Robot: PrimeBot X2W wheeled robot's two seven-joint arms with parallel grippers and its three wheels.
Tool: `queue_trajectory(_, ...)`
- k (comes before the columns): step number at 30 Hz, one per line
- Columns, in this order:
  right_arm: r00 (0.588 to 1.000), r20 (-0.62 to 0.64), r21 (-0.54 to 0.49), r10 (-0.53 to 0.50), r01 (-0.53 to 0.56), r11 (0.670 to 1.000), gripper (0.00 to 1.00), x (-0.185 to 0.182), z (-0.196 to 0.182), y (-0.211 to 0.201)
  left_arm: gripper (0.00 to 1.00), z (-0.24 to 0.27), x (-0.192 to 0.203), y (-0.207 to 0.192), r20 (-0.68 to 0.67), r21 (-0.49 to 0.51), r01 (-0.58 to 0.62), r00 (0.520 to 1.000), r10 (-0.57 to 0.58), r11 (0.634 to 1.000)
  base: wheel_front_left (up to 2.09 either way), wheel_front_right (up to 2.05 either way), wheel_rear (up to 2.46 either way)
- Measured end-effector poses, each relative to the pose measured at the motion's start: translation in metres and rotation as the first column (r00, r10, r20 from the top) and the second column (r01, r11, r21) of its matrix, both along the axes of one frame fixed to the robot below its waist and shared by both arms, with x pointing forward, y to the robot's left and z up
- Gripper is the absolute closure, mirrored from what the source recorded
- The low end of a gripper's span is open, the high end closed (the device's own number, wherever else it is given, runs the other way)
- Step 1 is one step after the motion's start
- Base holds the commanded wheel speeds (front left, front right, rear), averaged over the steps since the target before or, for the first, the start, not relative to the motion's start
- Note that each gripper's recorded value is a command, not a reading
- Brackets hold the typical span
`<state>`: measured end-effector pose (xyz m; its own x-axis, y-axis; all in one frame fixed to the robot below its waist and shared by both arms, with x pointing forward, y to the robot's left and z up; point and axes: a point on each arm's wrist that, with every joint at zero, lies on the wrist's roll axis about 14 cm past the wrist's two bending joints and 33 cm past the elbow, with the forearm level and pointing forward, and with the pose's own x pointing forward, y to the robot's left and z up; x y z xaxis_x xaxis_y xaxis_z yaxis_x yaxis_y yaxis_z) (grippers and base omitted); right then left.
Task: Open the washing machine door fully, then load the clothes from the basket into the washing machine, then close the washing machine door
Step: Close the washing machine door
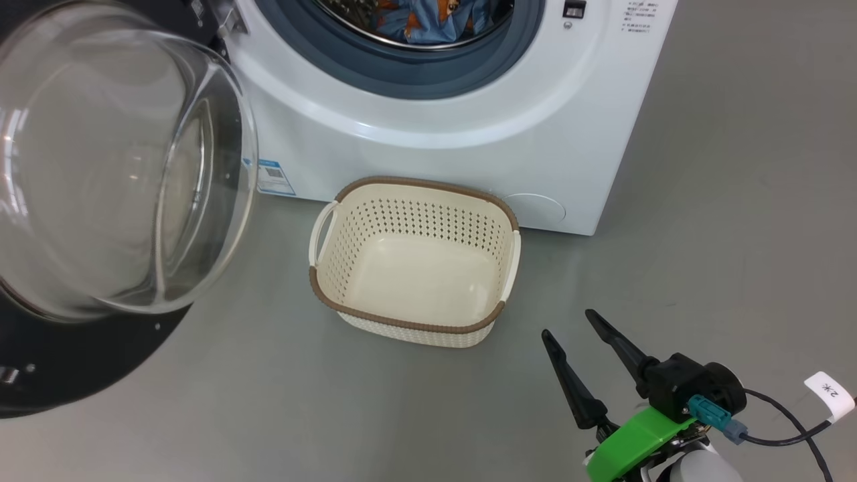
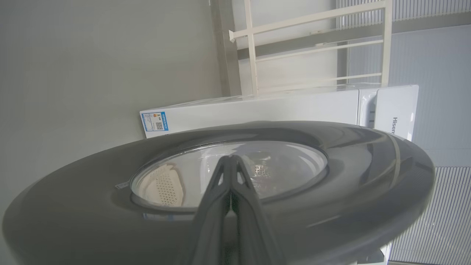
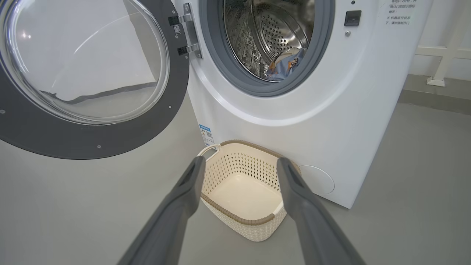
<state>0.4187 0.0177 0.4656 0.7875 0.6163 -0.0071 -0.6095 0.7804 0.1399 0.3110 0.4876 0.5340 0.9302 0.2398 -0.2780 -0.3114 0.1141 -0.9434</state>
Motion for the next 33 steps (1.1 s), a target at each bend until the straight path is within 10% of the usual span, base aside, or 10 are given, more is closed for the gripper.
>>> queue_trajectory(33,0.996,0.049,0.05,-0.078,0.075,0.996,0.0,-0.013,0.032,-0.016,1.0,-0.004,0.01,-0.153,0.216,-0.057,0.45,0.877,-0.429,0.891,0.0,0.0,0.0)
